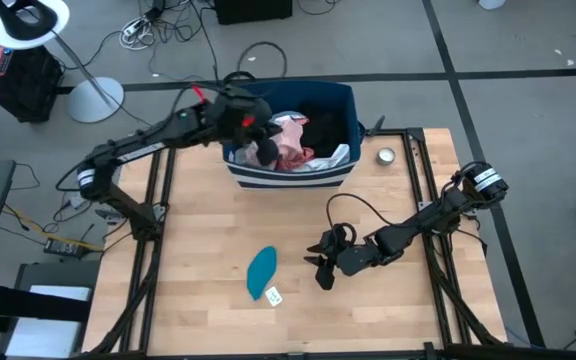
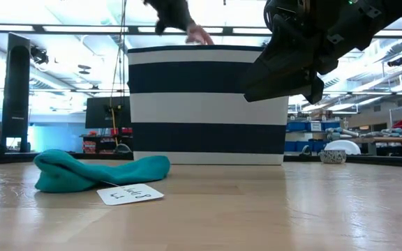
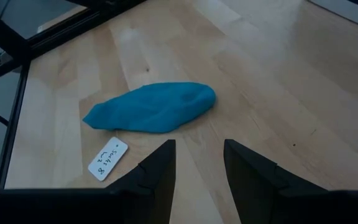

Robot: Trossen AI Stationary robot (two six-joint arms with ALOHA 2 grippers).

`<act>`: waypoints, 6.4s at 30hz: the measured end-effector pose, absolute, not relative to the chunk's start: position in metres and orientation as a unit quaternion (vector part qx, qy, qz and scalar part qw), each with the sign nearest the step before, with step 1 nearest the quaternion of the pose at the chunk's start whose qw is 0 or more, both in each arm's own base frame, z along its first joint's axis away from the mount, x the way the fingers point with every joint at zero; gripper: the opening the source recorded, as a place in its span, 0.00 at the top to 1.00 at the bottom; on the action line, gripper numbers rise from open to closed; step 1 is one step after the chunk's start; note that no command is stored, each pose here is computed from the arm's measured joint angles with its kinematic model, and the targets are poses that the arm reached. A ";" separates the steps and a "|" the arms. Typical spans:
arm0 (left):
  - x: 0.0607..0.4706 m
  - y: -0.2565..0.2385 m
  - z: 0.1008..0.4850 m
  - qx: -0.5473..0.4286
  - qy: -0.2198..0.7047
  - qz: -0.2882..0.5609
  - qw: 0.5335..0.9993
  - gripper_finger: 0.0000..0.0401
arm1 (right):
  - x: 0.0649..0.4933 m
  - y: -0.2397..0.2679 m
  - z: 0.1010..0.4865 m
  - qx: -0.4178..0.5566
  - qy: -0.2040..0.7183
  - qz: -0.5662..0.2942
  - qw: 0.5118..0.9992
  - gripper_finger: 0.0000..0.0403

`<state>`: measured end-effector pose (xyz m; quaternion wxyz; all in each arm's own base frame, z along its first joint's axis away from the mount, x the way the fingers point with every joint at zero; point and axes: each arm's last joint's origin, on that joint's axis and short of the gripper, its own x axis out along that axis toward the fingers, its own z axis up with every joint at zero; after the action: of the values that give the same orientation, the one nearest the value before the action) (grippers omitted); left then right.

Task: Sort clothes
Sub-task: Put the pink sock into the blue laundry bin, then put the blue sock into the blue laundry bin, then return to Home Position

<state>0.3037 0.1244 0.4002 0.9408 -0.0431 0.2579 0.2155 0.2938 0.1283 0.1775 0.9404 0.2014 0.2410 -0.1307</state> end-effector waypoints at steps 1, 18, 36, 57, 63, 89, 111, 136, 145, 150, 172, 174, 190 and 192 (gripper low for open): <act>0.308 0.128 0.395 -0.045 0.266 0.218 0.938 0.97 | 0.294 0.128 0.178 0.201 0.241 -0.131 0.940 0.66; 0.356 0.165 0.320 -0.066 0.355 0.205 0.910 0.64 | 0.293 0.128 0.176 0.197 0.248 -0.133 0.939 0.66; 0.288 0.098 0.403 -0.021 0.299 0.166 0.939 0.63 | 0.293 0.128 0.176 0.197 0.248 -0.133 0.939 0.66; 0.250 -0.062 0.282 -0.119 0.354 0.131 0.918 0.63 | 0.293 0.128 0.176 0.202 0.247 -0.135 0.938 0.66; 0.248 -0.082 0.237 -0.178 0.347 0.142 0.910 0.63 | 0.293 0.128 0.177 0.204 0.245 -0.134 0.938 0.66; 0.286 -0.111 0.119 -0.152 0.400 0.150 0.891 0.63 | 0.294 0.128 0.178 0.209 0.238 -0.130 0.939 0.66; 0.305 -0.092 0.248 -0.050 0.326 0.106 0.938 1.00 | 0.294 0.128 0.177 0.207 0.241 -0.131 0.939 0.66; 0.277 0.095 0.472 0.033 0.195 0.244 0.949 1.00 | 0.293 0.128 0.176 0.200 0.249 -0.134 0.938 0.66; 0.268 0.145 0.428 -0.022 0.264 0.263 0.928 1.00 | 0.292 0.127 0.175 0.192 0.255 -0.136 0.938 0.66; 0.272 0.164 0.375 -0.069 0.290 0.279 0.913 1.00 | 0.292 0.127 0.175 0.192 0.257 -0.137 0.937 0.66; 0.275 0.178 0.318 -0.102 0.262 0.323 0.904 0.78 | 0.291 0.127 0.173 0.192 0.262 -0.140 0.935 0.66; 0.276 0.177 0.326 -0.105 0.262 0.316 0.906 0.73 | 0.291 0.127 0.173 0.191 0.262 -0.141 0.935 0.66; 0.262 0.154 0.395 -0.113 0.320 0.295 0.893 0.67 | 0.291 0.127 0.173 0.190 0.264 -0.141 0.935 0.66; 0.261 0.144 0.397 -0.117 0.341 0.273 0.892 0.67 | 0.291 0.127 0.173 0.191 0.266 -0.138 0.935 0.66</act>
<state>0.2614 0.1444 0.3975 0.8920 -0.1169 0.3409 0.2729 0.2907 0.1268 0.1729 0.9347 0.1911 0.2659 -0.1381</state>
